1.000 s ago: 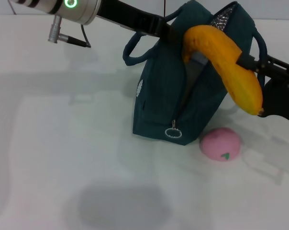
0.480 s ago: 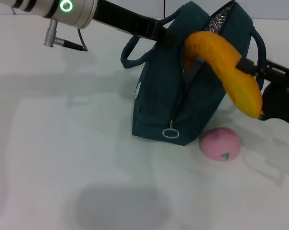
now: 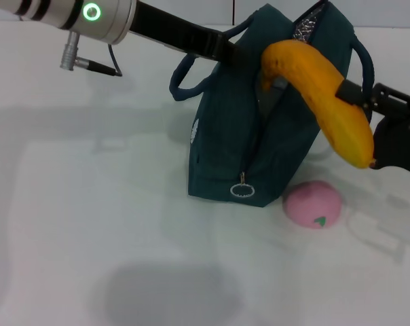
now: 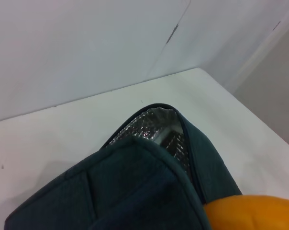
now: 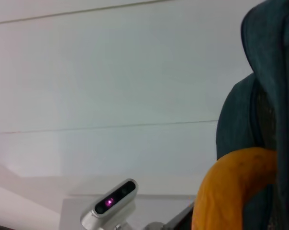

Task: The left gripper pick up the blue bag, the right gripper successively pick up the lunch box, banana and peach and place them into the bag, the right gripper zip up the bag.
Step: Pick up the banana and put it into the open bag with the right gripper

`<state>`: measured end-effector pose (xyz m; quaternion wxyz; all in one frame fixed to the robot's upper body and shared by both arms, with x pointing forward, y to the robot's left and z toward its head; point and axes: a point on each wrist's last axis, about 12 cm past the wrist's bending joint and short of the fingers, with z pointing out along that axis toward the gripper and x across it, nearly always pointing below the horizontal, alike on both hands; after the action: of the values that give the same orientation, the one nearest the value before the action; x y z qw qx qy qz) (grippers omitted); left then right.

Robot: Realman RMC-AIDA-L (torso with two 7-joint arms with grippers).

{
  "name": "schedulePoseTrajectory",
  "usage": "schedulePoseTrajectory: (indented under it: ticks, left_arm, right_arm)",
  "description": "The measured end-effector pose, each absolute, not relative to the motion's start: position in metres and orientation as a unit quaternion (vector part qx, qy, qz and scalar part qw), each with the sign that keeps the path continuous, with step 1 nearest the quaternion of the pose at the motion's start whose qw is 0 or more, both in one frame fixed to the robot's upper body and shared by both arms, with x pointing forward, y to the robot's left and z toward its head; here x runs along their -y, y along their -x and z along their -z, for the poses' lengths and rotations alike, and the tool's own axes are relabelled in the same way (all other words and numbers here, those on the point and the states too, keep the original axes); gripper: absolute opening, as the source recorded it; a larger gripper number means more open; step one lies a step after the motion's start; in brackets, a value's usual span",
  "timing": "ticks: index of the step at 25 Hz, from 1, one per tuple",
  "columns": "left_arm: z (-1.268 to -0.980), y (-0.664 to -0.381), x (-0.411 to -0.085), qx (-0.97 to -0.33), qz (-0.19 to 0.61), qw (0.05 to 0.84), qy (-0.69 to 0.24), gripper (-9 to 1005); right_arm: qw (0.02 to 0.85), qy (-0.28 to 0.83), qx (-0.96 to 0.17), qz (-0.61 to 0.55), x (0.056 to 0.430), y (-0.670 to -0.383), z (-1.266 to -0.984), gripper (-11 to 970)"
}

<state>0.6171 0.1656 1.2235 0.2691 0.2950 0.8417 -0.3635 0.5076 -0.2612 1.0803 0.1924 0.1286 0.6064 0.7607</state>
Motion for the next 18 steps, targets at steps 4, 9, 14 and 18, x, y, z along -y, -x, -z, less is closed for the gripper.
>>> schedulePoseTrajectory:
  ticks: [4,9,14,18]
  left_arm:
    - [-1.2233,-0.6163,-0.1656,-0.842,0.365,0.266,-0.296,92]
    - [-1.2237,-0.6158,-0.1653,-0.840,0.369,0.267,-0.297,92]
    - [-1.2228,-0.6142,-0.1662,-0.837,0.376,0.266,-0.295,92]
    - [-1.2197,-0.6121,-0.1702,-0.839,0.376,0.263,-0.291,92]
  right_arm:
    - [0.199,-0.121,-0.611,-0.757,0.2622,-0.5071,-1.0800,526]
    - [0.201,-0.118,-0.606,-0.761,0.2604,-0.5086,-1.0821,539]
    - [0.199,-0.117,-0.608,-0.760,0.2601,-0.5075,-1.0811,559]
    - [0.197,-0.113,-0.600,-0.767,0.2579,-0.5092,-1.0845,569]
